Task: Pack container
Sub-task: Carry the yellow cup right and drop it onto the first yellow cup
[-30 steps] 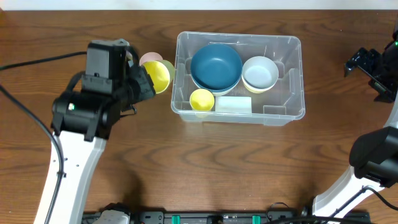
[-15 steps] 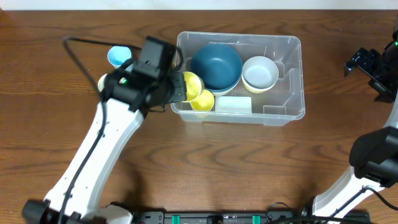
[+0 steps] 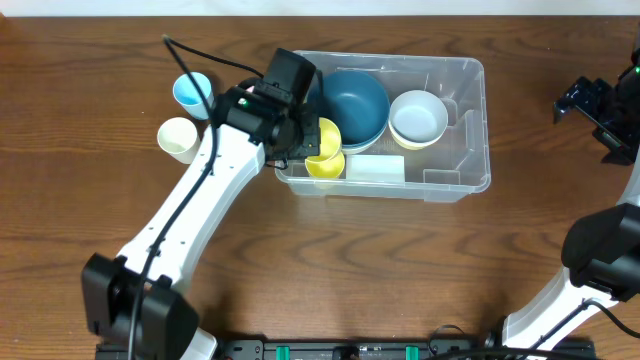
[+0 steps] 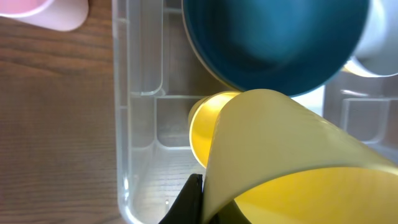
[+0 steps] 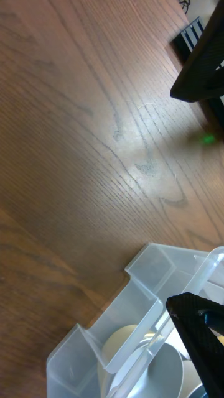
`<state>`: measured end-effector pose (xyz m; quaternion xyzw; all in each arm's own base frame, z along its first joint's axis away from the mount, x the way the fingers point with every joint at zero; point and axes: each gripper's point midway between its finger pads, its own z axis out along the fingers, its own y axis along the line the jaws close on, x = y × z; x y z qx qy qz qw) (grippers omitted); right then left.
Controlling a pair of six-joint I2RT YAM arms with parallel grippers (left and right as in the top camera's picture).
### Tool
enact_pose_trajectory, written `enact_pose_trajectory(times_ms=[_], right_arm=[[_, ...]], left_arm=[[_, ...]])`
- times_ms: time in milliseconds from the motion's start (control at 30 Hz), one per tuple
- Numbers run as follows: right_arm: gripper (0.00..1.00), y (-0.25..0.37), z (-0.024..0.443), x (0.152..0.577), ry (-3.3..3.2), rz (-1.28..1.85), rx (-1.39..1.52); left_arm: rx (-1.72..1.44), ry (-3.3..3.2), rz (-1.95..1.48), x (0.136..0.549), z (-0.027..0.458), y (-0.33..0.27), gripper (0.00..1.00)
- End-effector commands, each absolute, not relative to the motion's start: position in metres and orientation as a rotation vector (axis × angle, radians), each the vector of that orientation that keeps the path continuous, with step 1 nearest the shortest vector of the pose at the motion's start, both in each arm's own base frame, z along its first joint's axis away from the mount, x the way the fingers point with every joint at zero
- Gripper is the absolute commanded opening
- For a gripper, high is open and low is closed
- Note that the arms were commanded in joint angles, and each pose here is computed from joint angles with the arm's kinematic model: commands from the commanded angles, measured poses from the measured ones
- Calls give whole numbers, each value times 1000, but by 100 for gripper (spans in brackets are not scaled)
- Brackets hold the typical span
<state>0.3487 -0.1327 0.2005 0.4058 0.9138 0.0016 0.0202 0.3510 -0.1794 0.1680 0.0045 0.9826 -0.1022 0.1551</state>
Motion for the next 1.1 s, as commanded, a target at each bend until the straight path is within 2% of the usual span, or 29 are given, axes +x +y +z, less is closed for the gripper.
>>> enact_pose_trajectory(times_ms=[0,700,733,767,867,1067], right_arm=[[99,-134,203,347,2816,0,1285],[99,-134,203,347,2816,0,1285],[99,-134,203,347,2816,0,1285],[99,-134,203,347,2816,0,1285],[99,-134,203,347,2816,0,1285],[99,-134,203,347,2816,0,1285]], left_arm=[[40,2815,-274,357,165,-180,6],[38,2882,-232,347,154,-175,11],[38,2881,-232,347,154,-175,17],[38,2880,-233,348,154,-175,33],[52,2865,-238,351,155,-176,59],[-28,2769,-268,377,191,-159,73]])
